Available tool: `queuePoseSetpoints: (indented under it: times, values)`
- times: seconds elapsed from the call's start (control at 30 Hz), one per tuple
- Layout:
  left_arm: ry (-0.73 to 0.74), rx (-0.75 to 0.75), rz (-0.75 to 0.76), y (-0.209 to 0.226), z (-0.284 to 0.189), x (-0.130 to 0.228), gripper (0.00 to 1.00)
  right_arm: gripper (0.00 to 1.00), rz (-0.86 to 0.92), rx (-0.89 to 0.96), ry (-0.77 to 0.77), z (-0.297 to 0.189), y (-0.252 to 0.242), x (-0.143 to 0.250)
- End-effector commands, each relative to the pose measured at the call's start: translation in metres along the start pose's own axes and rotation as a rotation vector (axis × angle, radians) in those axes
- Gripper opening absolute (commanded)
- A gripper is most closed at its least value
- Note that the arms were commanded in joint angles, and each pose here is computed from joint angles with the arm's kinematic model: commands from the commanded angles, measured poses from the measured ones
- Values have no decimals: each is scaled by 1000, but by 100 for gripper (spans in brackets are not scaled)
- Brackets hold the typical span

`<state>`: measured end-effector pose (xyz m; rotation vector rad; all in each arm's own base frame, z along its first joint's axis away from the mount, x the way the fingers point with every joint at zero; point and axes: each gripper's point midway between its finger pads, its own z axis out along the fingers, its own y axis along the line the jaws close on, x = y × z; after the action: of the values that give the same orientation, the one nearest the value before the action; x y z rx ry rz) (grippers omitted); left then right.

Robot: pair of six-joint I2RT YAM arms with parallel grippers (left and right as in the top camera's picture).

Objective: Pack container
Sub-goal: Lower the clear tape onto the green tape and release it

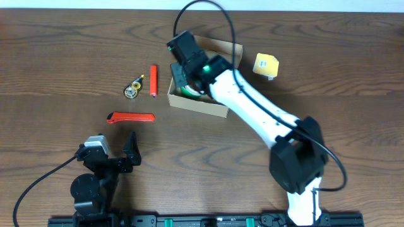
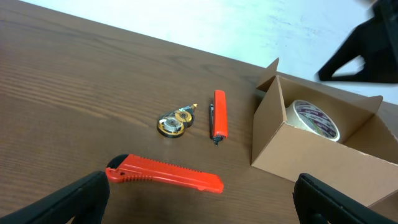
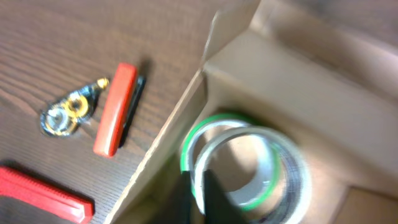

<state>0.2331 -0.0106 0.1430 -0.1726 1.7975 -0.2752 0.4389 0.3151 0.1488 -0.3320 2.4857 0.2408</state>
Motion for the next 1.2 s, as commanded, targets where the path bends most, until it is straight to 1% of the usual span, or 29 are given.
queuePoseSetpoints:
  times: [0.0, 0.13, 0.37, 0.6, 0.87, 1.17]
  values:
    - [20, -23, -6, 7, 3, 11, 95, 1, 39, 26, -4, -5, -23, -9]
    - [20, -23, -6, 7, 3, 11, 95, 1, 56, 48, 65, 15, -34, 9]
    - [20, -22, -6, 7, 3, 11, 95, 1, 62, 1, 171, 52, -24, 40]
    - [20, -23, -6, 7, 3, 11, 95, 1, 67, -36, 184, 66, -15, 47]
    - [20, -23, -6, 7, 3, 11, 95, 1, 74, -98, 175, 71, 0, 45]
    - [20, -23, -6, 7, 3, 11, 95, 1, 78, -102, 181, 77, 4, 49]
